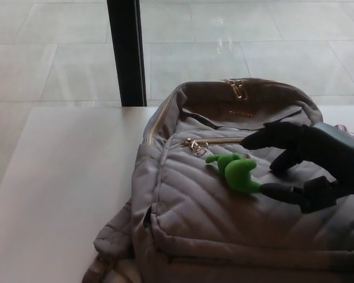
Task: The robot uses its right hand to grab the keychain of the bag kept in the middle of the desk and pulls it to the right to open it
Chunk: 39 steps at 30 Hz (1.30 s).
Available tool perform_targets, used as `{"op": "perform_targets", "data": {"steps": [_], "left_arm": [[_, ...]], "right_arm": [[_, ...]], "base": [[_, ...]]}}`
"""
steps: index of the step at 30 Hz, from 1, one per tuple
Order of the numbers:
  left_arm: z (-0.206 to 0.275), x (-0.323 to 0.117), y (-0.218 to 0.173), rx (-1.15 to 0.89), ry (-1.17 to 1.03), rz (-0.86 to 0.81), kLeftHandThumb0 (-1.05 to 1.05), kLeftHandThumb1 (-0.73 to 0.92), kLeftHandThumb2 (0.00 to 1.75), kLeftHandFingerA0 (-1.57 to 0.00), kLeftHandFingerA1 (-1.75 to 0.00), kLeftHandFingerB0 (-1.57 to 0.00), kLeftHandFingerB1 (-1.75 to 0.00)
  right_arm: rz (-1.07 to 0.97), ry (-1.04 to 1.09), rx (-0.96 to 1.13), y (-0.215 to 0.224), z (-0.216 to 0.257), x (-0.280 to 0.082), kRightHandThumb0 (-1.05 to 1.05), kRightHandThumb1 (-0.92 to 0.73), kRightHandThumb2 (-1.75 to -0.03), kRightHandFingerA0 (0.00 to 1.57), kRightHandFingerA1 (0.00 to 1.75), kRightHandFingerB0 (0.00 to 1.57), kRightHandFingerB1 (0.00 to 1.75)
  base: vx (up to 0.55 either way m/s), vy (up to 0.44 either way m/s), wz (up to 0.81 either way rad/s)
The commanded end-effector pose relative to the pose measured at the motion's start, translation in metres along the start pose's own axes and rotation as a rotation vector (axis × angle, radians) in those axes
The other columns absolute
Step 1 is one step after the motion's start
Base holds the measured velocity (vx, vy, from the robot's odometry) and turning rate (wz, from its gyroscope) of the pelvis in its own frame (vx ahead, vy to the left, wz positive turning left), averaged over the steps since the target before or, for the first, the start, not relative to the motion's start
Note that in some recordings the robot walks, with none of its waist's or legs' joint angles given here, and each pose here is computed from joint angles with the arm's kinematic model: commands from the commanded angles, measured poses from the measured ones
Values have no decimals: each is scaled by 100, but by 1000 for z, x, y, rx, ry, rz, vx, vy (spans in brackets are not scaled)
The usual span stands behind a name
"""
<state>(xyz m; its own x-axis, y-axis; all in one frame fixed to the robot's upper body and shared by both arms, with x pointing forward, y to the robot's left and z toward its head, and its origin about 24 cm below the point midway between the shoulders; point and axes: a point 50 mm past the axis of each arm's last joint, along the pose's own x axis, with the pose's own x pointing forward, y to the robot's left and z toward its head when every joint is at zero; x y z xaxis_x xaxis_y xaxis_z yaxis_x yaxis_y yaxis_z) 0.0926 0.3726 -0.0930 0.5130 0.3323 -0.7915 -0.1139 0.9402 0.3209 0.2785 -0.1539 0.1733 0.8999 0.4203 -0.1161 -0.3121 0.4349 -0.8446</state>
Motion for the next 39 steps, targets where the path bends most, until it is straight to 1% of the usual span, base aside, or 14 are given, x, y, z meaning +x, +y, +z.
{"op": "perform_targets", "data": {"steps": [1, 2, 11, 19, 20, 21, 25, 26, 28, 31, 33, 34, 38, 39], "left_arm": [[4, 0, 6, -4, -11, 10, -67, 89, 66, -55, -58, -41, -48], [4, 0, 5, -20, -13, 11, -67, 89, 66, -56, -59, -42, -48], [5, 0, 5, 35, -11, 17, -67, 91, 67, -60, -53, -43, -45], [4, 0, 5, 49, -14, 16, -70, 92, 68, -61, -53, -43, -45], [4, 0, 5, 46, -12, 20, -69, 92, 68, -62, -53, -45, -44], [5, 0, 5, 44, -12, 23, -69, 92, 69, -60, -53, -44, -45], [5, 0, 5, 46, -15, 19, -69, 92, 70, -59, -53, -44, -45], [5, 0, 5, 50, -14, 15, -69, 92, 70, -59, -53, -43, -45], [4, 0, 4, 71, -15, 19, -70, 92, 72, -61, -52, -45, -44], [4, -1, 5, 76, -24, 11, -70, 92, 73, -60, -53, -41, -44], [2, -1, 4, 66, -18, 14, -71, 92, 73, -60, -51, -42, -44], [2, -1, 4, 66, -14, 15, -72, 92, 73, -61, -52, -43, -44], [2, -1, 4, 75, -16, 7, -73, 92, 72, -59, -51, -42, -44], [1, -1, 4, 69, -17, 3, -74, 92, 75, -59, -51, -42, -45]], "right_arm": [[48, 26, -65, 10, -3, -2, -75, -70, -62, 60, 59, 39, 35], [54, 24, -78, 13, -2, -1, -80, -59, -98, 53, 65, 32, 49], [58, -33, -105, 21, 13, 9, -85, -72, -62, 61, 61, 39, 39], [61, -1, -106, 23, 7, 10, -84, -70, -61, 60, 65, 38, 39], [61, 4, -104, 23, 6, 10, -80, -52, -97, 59, 70, 33, 51], [62, 11, -102, 24, 4, 9, -82, -68, -61, 62, 66, 39, 39], [77, 41, -81, 28, 0, 8, -81, -67, -61, 62, 66, 39, 38], [78, 47, -71, 30, -1, 9, -85, -54, -96, 64, 73, 32, 48], [90, 55, -54, 35, -2, 10, -80, -65, -61, 64, 65, 39, 36], [92, 60, -58, 40, -1, 13, -79, -65, -61, 66, 63, 40, 36], [90, 69, -59, 43, -1, 13, -78, -50, -93, 65, 69, 34, 49], [84, 69, -64, 45, 0, 13, -78, -64, -60, 70, 64, 42, 37], [77, 73, -46, 51, 6, 21, -73, -62, -59, 76, 69, 45, 41], [77, 66, -37, 53, 7, 23, -72, -49, -91, 73, 74, 37, 53]], "base": [[0, 0, 0], [0, 0, 0], [0, 0, 0], [0, 0, 0], [0, 0, 0], [0, 0, 0], [0, 0, 0], [0, 0, 0], [0, 0, 0], [0, 0, 0], [0, 0, 0], [0, 0, 0], [0, 0, 0], [0, 0, 0]]}}
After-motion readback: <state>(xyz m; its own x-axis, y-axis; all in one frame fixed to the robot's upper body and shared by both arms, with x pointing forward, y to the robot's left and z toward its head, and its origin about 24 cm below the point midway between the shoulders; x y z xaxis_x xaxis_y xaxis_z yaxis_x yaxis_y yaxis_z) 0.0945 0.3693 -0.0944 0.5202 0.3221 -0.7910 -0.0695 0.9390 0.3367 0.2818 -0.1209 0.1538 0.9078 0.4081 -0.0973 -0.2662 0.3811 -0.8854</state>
